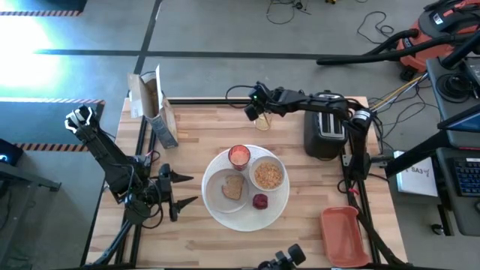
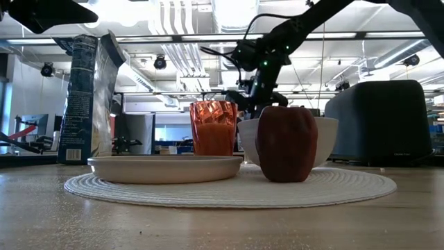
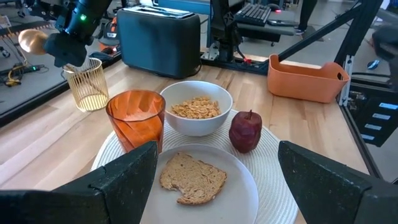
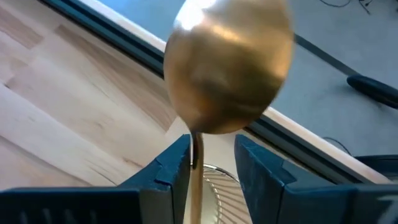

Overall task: Arrange a breakfast setting
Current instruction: Put the gold spoon on the white placemat to the right side of the white bowl

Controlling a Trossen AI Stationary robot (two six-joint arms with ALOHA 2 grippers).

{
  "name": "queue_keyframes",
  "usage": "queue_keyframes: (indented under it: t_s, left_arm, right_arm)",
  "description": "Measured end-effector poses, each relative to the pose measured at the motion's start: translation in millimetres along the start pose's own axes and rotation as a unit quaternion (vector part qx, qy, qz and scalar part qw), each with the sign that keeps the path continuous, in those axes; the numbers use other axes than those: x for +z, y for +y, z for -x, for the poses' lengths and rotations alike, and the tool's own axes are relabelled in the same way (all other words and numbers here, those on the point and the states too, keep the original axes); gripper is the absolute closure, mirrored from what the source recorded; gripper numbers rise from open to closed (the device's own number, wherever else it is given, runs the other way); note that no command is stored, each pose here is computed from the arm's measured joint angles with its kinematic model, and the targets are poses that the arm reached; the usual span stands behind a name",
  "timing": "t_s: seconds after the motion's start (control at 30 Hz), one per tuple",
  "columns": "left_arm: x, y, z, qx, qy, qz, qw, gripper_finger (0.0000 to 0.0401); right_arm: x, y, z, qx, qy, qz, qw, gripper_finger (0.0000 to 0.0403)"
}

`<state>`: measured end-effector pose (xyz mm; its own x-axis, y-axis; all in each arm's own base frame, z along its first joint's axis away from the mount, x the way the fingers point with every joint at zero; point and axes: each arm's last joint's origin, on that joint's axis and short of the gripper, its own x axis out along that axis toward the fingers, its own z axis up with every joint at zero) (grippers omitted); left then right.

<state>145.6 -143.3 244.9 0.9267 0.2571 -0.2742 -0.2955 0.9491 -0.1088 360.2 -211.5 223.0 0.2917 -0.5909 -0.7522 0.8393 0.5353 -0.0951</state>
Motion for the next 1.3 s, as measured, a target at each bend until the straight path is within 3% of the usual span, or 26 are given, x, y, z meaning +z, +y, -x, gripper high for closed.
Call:
queue_keyframes:
  t_s: [0.3, 0.6, 0.87, 1.13, 1.3]
  left_arm:
    - [0.7, 1.1, -2.0, 0.005, -0.001, 0.005, 1.000, 0.0085]
    - [3.0, 4.2, -8.2, 0.016, 0.002, 0.013, 1.000, 0.0085]
    - [3.8, 2.1, -8.4, -0.007, 0.015, 0.032, 0.999, 0.0085]
    - [15.2, -2.4, -7.0, -0.026, 0.017, 0.017, 0.999, 0.0085]
    - [21.7, -2.0, -12.2, 0.003, -0.003, -0.009, 1.000, 0.0085]
  right_arm:
    - [0.8, 1.4, -2.7, 0.003, -0.007, 0.016, 1.000, 0.0302]
    - [1.6, 0.6, -2.0, 0.003, -0.009, 0.012, 1.000, 0.0385]
    - [4.6, 0.2, 5.2, 0.019, -0.007, 0.016, 1.000, 0.0391]
    - [15.8, -0.7, 47.6, 0.051, -0.037, 0.014, 0.998, 0.0393]
    - [21.9, -0.5, 92.9, 0.097, -0.074, 0.012, 0.992, 0.0393]
